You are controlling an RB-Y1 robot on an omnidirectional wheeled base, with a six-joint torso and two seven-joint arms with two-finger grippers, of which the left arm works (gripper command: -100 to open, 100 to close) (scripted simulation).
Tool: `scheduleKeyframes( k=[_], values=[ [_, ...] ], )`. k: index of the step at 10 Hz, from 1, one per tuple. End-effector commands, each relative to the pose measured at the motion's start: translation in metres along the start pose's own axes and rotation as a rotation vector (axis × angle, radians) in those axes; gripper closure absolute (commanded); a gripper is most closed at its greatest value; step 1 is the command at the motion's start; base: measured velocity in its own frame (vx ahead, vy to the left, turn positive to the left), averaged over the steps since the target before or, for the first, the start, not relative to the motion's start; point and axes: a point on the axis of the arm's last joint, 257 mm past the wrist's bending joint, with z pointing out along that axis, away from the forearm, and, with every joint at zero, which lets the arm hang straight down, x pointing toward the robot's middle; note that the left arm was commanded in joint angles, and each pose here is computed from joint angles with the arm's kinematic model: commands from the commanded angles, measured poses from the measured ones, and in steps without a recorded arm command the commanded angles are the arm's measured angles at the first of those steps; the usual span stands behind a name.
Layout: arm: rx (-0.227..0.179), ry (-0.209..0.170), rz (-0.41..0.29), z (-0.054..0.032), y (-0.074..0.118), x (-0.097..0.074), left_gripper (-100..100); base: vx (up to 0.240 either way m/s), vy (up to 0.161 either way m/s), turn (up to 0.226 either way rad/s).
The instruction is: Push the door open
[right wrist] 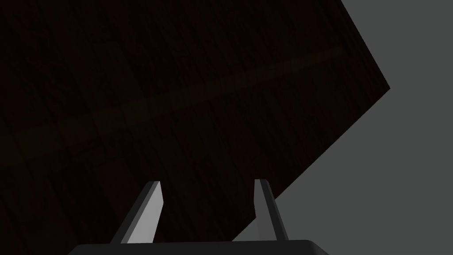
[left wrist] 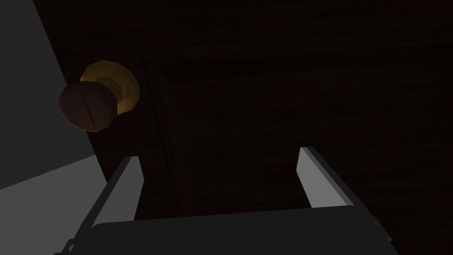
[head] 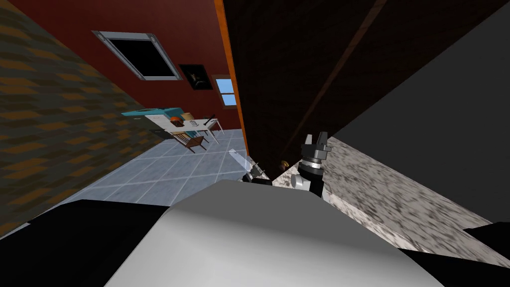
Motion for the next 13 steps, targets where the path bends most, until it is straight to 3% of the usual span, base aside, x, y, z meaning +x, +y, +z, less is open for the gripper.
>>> scheduleKeyframes(
  k=[1,6,7,8,10,13],
  values=[
    [0.011,-0.009,-0.012,0.0011,-0.008,-0.005,-100,-0.063,-0.070,0.090],
    [0.031,-0.042,-0.051,0.0128,-0.030,-0.020,-100,-0.141,-0.148,0.074],
    [0.030,-0.040,-0.048,0.0117,-0.029,-0.019,-100,-0.066,-0.068,0.014],
    [0.039,-0.021,-0.030,0.0039,-0.026,-0.011,-100,0.092,-0.023,0.026],
    [0.049,-0.002,-0.011,-0.0033,-0.024,-0.004,-100,0.190,-0.043,0.025],
    [0.058,-0.003,-0.007,0.0001,-0.032,-0.005,-100,0.156,-0.164,0.034]
  ],
)
